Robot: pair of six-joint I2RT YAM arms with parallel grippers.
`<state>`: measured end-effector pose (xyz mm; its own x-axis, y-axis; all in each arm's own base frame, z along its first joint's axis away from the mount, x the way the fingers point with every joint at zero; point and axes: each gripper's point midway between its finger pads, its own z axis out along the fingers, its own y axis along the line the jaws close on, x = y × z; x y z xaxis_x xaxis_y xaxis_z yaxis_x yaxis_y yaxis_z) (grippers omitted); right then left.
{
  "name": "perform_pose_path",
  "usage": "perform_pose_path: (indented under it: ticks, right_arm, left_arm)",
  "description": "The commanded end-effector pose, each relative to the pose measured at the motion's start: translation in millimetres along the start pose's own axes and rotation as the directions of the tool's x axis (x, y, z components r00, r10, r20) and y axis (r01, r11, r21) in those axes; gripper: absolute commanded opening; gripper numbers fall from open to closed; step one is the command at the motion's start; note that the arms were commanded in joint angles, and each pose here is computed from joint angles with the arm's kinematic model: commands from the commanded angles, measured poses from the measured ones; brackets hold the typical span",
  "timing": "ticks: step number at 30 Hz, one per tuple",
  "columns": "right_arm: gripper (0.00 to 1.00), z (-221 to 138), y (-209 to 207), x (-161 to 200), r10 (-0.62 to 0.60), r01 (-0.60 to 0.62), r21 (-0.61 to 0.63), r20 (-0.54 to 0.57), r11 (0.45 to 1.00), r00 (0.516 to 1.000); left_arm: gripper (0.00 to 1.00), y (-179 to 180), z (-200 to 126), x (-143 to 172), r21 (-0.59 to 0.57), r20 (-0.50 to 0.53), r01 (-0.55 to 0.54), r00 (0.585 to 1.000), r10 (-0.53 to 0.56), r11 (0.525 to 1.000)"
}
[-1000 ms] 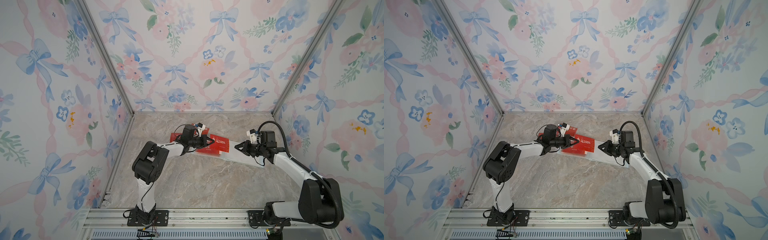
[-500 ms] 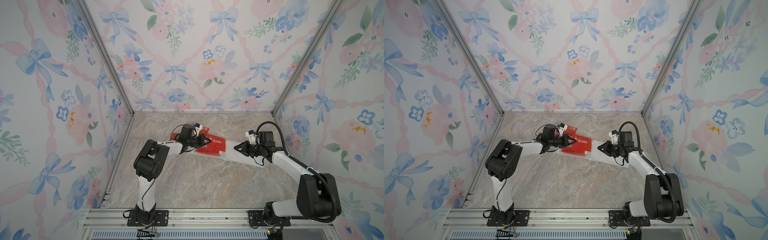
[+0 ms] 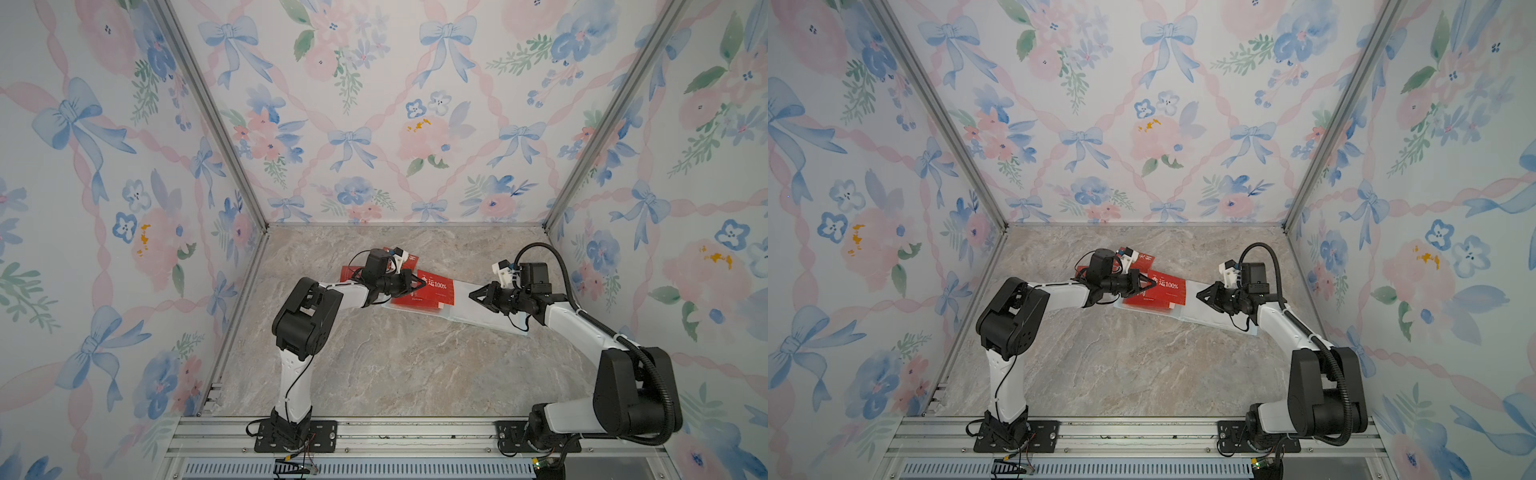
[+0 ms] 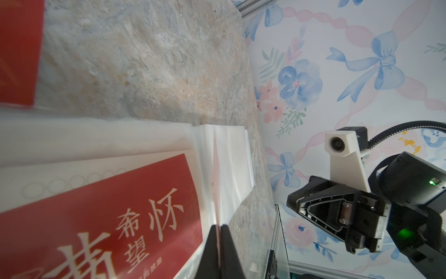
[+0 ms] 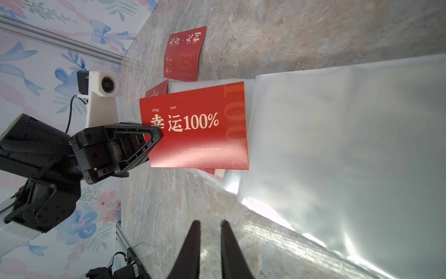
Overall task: Place the photos into the photo albums
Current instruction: Insert the photo into the photo album.
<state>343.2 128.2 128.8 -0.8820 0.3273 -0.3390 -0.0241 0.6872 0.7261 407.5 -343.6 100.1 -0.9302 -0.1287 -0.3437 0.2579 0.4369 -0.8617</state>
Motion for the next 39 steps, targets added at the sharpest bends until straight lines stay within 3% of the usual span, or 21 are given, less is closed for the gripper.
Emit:
perform_pose_path:
  ticks: [1, 20, 39]
  right_arm:
    - [0.18, -8, 2, 1, -0.011, 0.011, -0.003, 0.0, 1.0, 1.0]
    - [0.18, -10, 0, 2, -0.01, 0.01, 0.004, 0.008, 1.0, 1.0]
    - [0.18, -16, 0, 6, -0.018, 0.018, 0.019, 0.01, 1.0, 1.0]
  left_arm:
    - [0.0, 4, 5, 4, 0.002, -0.021, -0.014, 1.0, 0.015, 1.0]
    - [0.0, 11, 9, 34, -0.014, -0.079, 0.01, 0.997, -0.011, 1.0]
    - [0.0, 4, 42, 45, -0.005, -0.116, -0.001, 0.993, 0.001, 1.0]
